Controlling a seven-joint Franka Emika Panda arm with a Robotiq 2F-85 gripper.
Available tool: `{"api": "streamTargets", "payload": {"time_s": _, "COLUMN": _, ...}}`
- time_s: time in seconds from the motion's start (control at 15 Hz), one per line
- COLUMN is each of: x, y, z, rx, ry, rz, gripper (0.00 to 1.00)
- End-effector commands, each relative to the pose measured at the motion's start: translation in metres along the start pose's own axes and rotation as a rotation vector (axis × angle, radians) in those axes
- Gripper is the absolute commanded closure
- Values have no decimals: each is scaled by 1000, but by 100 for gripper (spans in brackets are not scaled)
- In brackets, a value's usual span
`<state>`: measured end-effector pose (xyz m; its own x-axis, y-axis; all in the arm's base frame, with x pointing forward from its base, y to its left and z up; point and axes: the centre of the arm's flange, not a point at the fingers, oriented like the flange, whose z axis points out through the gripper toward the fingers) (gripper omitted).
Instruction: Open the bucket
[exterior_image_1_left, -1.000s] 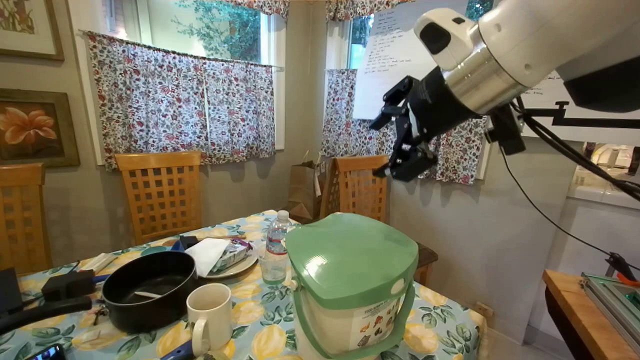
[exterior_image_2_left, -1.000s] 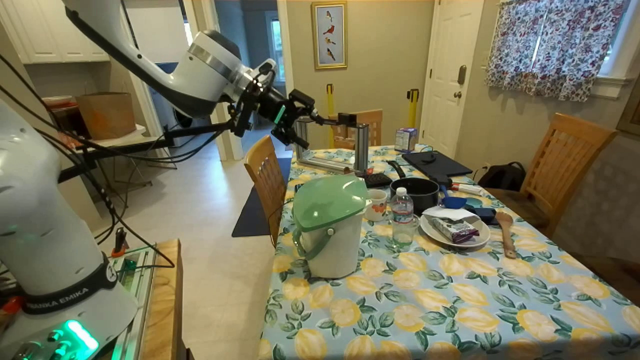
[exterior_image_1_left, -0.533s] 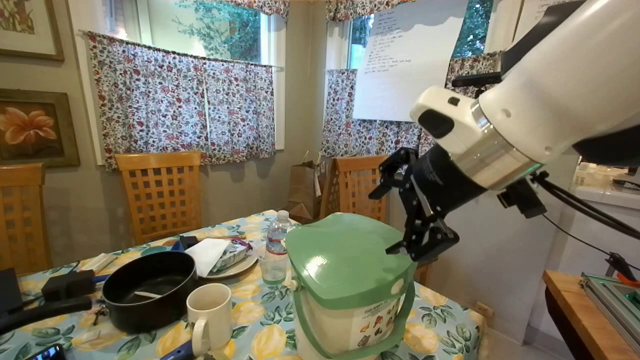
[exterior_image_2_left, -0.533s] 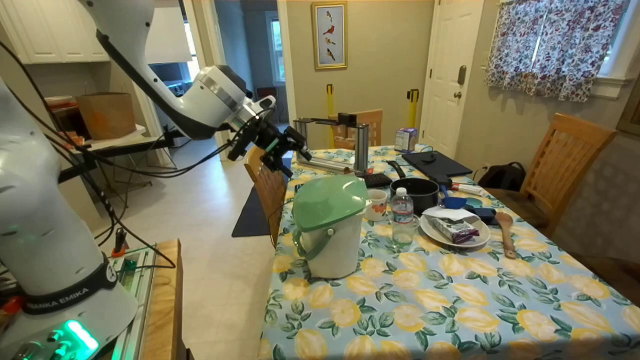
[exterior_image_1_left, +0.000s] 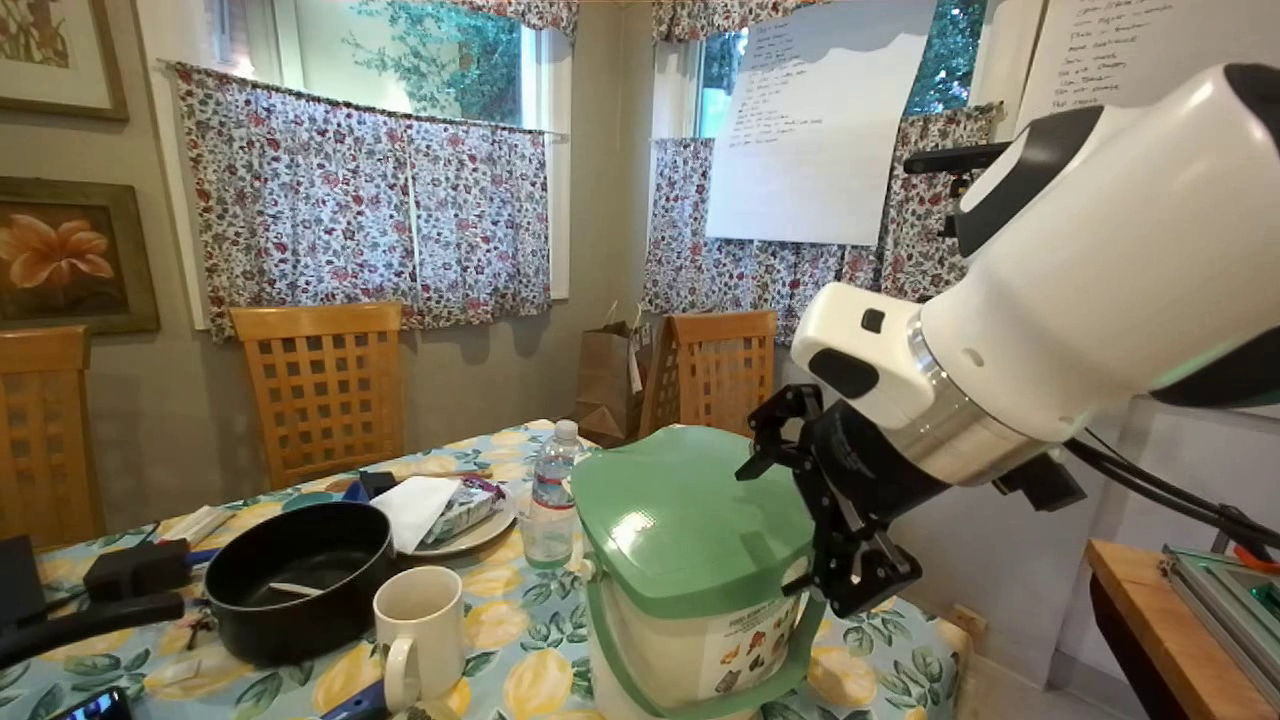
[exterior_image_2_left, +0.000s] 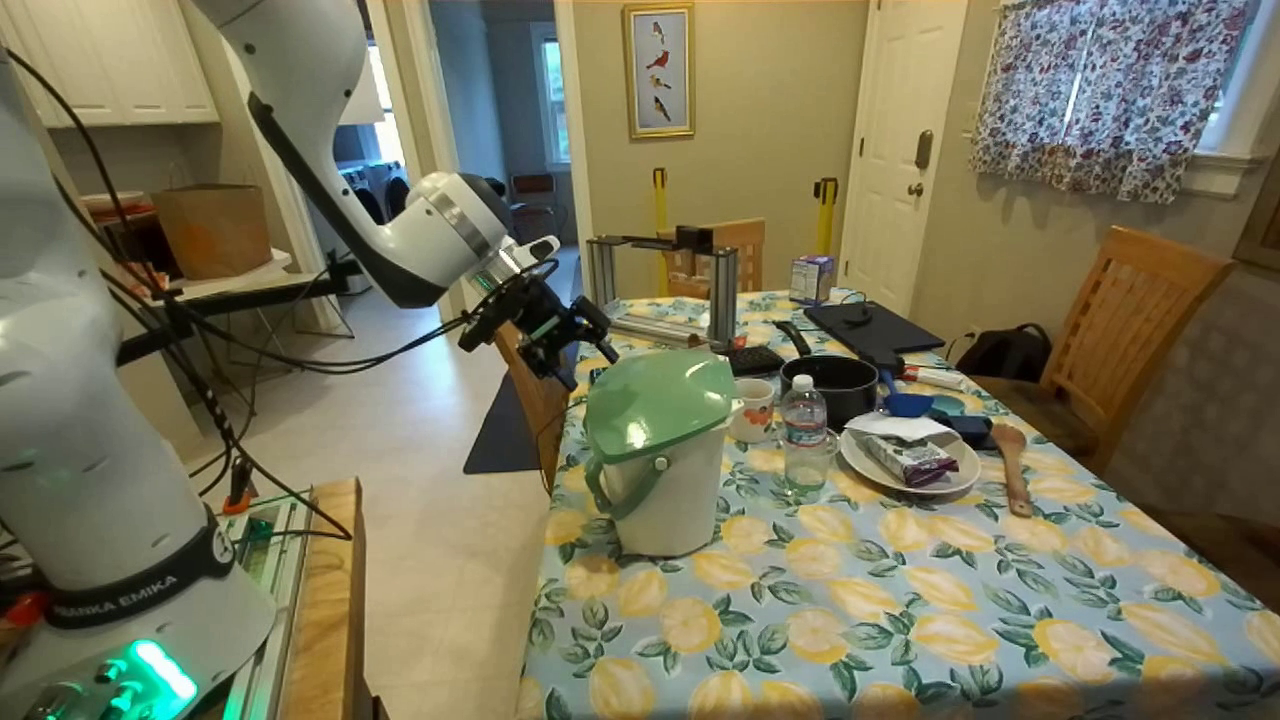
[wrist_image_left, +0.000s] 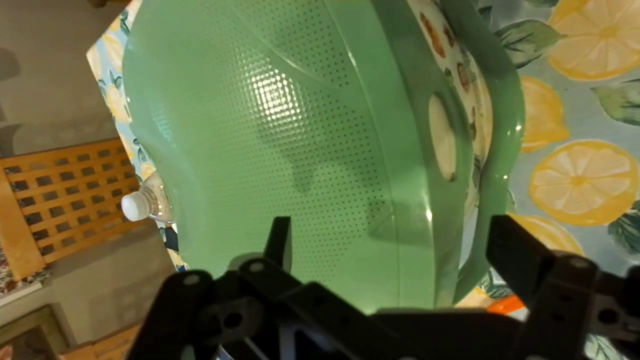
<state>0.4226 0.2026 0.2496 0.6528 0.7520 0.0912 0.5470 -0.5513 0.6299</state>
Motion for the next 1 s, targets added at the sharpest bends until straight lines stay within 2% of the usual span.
{"api": "streamTargets", "payload": {"time_s": 0.0, "x": 13, "y": -9, "z": 15, "rx": 1, "ry": 1, "rz": -39, "gripper": 0}}
{"api": "streamTargets", "payload": {"time_s": 0.2, "x": 16, "y": -15, "z": 21, "rx": -29, "ry": 1, "rz": -55, "gripper": 0}}
{"api": "streamTargets", "payload": {"time_s": 0.6, "x": 29, "y": -36, "z": 16, "rx": -216, "ry": 25, "rz": -127, "gripper": 0}}
{"api": "streamTargets", "payload": {"time_s": 0.93, "x": 34, "y": -52, "z": 19, "rx": -247, "ry": 6, "rz": -151, "gripper": 0}}
